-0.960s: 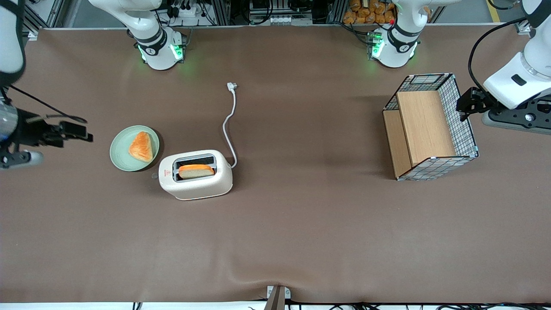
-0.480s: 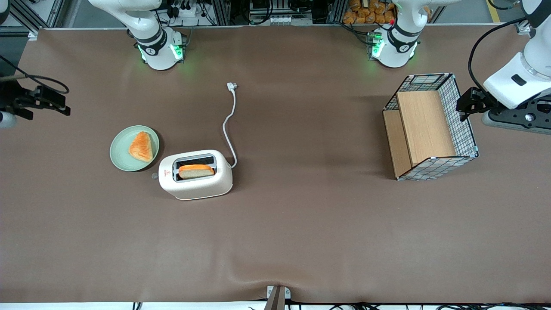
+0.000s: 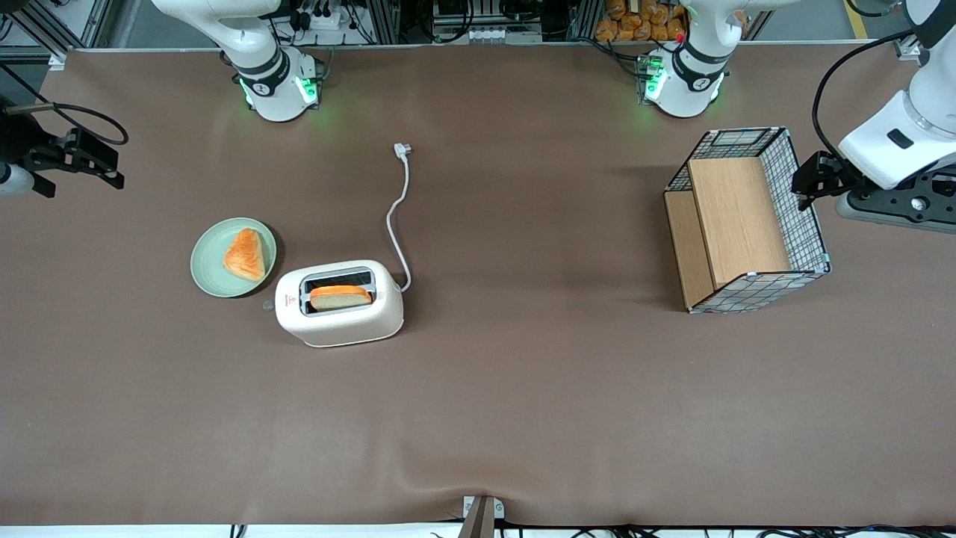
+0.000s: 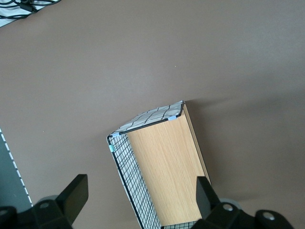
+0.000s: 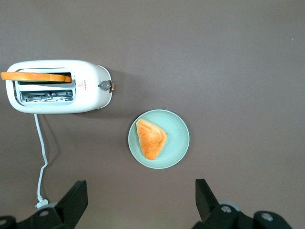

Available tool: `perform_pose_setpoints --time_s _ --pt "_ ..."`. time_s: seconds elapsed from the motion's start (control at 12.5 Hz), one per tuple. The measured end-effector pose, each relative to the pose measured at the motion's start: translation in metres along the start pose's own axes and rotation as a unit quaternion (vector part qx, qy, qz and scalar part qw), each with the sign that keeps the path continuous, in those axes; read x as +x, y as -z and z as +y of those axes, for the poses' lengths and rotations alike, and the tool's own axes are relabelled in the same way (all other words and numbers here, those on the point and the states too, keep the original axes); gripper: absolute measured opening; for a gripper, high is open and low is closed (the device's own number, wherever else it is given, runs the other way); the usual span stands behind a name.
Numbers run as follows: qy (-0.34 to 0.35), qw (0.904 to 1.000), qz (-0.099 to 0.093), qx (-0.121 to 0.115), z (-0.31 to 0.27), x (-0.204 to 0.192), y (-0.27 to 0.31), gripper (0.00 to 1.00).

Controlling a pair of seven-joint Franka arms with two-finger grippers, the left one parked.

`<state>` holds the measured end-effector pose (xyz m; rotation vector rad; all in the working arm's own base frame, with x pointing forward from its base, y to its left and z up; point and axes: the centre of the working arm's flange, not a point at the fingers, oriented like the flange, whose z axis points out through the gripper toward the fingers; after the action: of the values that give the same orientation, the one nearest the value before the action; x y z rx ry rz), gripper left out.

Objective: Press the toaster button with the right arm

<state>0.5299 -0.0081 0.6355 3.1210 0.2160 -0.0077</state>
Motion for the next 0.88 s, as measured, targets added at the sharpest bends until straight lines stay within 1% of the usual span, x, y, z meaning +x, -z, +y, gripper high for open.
perform_pose_setpoints --time_s 0.64,0.88 --pt "-0.001 1.0 0.003 -0.003 0.0007 0.0005 0.0008 1.0" --pt "0.0 1.0 -0.002 0.001 -0.001 -0.0005 -0.0003 1.0"
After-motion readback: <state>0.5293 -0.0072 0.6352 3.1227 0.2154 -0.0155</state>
